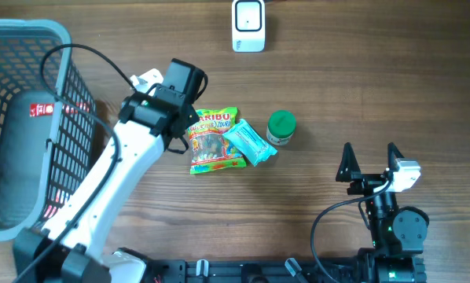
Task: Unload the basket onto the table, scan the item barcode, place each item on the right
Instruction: 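Pick the light-blue wipes pack with left gripper, place beside Haribo bag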
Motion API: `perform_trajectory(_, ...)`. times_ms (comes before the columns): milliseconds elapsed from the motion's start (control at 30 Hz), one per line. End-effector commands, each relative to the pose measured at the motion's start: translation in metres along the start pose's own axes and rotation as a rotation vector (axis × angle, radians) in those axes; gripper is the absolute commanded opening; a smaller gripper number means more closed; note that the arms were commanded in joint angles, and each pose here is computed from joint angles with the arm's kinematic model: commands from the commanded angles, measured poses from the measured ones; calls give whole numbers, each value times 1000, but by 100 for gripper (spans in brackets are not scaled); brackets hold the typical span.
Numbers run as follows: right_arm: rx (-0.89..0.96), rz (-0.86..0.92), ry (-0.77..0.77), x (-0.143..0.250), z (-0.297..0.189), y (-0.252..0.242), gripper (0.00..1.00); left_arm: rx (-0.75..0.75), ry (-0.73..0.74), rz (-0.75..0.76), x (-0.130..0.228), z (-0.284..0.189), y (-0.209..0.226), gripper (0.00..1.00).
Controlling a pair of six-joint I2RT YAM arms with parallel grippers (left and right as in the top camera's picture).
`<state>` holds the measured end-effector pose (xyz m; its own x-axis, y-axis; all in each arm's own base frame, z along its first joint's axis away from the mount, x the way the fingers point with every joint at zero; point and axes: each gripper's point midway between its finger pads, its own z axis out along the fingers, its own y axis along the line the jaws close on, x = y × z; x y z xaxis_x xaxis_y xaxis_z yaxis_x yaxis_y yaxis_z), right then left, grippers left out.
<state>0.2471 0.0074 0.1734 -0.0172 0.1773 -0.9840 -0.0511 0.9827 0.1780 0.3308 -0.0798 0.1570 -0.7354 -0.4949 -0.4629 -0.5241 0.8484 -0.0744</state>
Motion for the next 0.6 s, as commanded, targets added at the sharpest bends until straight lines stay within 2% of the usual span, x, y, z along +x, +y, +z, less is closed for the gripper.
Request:
perform_trajectory(0, 5, 5, -6, -1, 0, -1, 100, -11, -36, -47, -6, 5, -2, 4)
perform_trajectory(100, 5, 5, -6, -1, 0, -1, 100, 104, 41, -62, 5, 4, -25, 5)
perform_trajectory(167, 5, 5, -6, -1, 0, -1, 100, 146, 72, -90, 10, 4, -33, 14)
perform_trajectory(200, 5, 5, -6, -1, 0, -1, 100, 144, 76, -112, 10, 6, -34, 29)
perform_trajectory(233, 5, 5, -6, -1, 0, -1, 100, 150, 100, -149, 14, 8, -37, 57)
perform_trajectory(267, 5, 5, -6, -1, 0, -1, 100, 182, 150, -161, 23, 9, -47, 64)
perform_trajectory(300, 5, 6, -6, -1, 0, -1, 100, 215, 196, -150, 33, 11, -57, 68)
perform_trajectory(367, 5, 5, -6, -1, 0, -1, 100, 244, 282, -101, 60, 24, -81, 93)
perform_trajectory(567, 5, 5, -6, -1, 0, -1, 100, 292, 444, -8, 123, 62, -126, 87)
